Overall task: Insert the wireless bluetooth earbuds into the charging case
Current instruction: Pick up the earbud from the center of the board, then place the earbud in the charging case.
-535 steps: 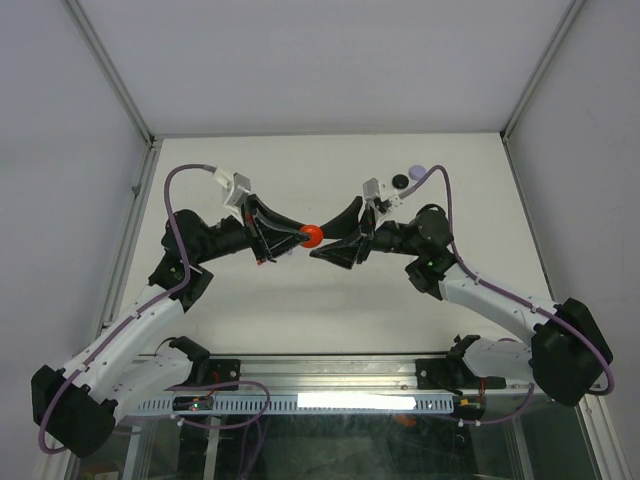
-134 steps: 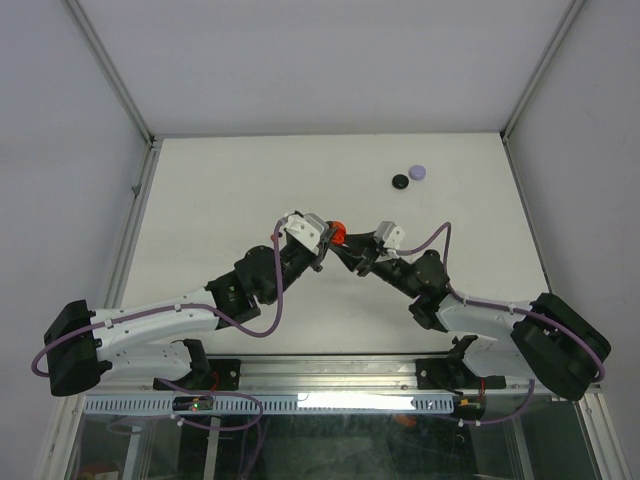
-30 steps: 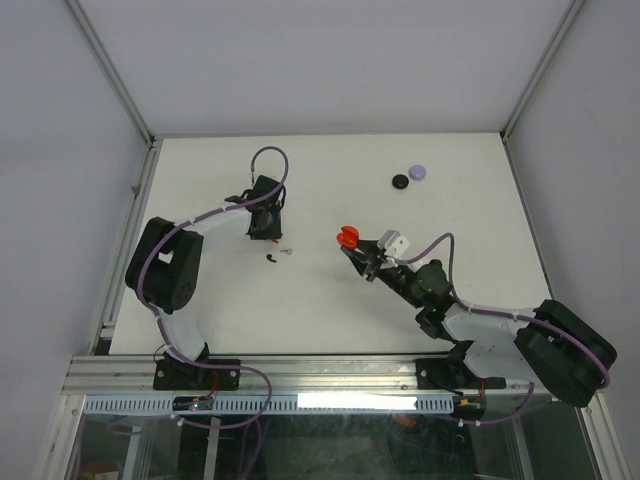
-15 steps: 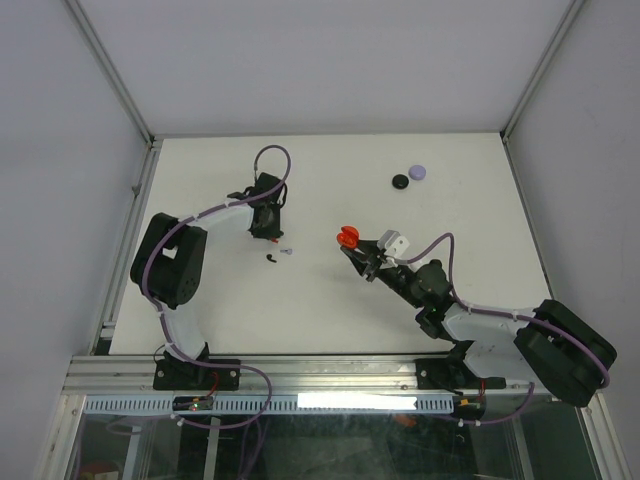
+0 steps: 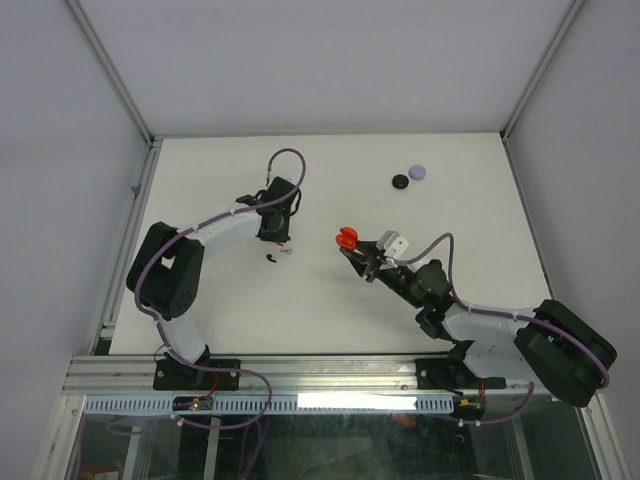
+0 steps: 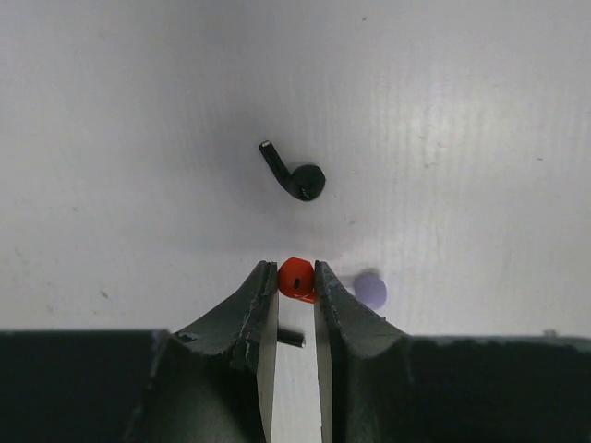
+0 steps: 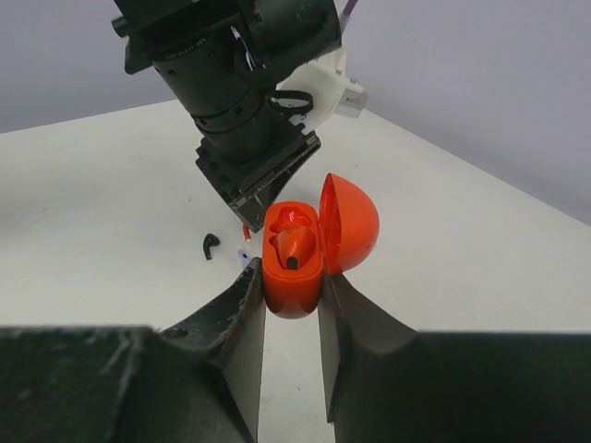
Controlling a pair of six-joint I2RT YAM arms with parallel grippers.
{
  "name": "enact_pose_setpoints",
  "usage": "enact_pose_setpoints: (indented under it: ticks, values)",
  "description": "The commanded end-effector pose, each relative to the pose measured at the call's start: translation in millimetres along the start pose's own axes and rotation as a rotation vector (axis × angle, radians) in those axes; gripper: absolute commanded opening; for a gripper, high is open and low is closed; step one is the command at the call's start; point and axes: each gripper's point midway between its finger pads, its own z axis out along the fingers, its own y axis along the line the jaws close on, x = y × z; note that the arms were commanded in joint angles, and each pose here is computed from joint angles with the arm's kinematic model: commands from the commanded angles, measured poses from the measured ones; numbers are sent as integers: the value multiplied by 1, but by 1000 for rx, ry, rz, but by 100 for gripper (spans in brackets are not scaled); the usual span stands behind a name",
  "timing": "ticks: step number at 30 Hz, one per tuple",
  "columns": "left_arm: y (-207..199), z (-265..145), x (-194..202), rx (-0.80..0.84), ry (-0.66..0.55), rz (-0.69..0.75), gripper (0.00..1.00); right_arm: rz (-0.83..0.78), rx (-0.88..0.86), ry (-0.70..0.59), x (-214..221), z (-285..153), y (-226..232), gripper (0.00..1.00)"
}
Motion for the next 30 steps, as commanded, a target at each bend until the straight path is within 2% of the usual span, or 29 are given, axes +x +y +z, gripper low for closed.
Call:
enact_pose_setpoints:
  ticks: [1, 9, 15, 22, 30]
  values:
    - [-15, -63, -52, 4, -230, 7, 16, -9, -11, -80, -25, 8, 1, 0]
    - [-42, -132, -73, -27, -456, 115, 15, 14, 24, -89, -28, 10, -5, 0]
    - [-71, -175, -78, 32, -617, 234, 15, 39, 36, -68, -29, 13, -7, 0]
    - [-90, -240, -80, 219, -809, 286, 15, 81, 50, -44, -24, 17, -8, 0]
    - [-124, -277, -69, 415, -914, 413, 15, 88, 19, -61, -28, 21, -3, 0]
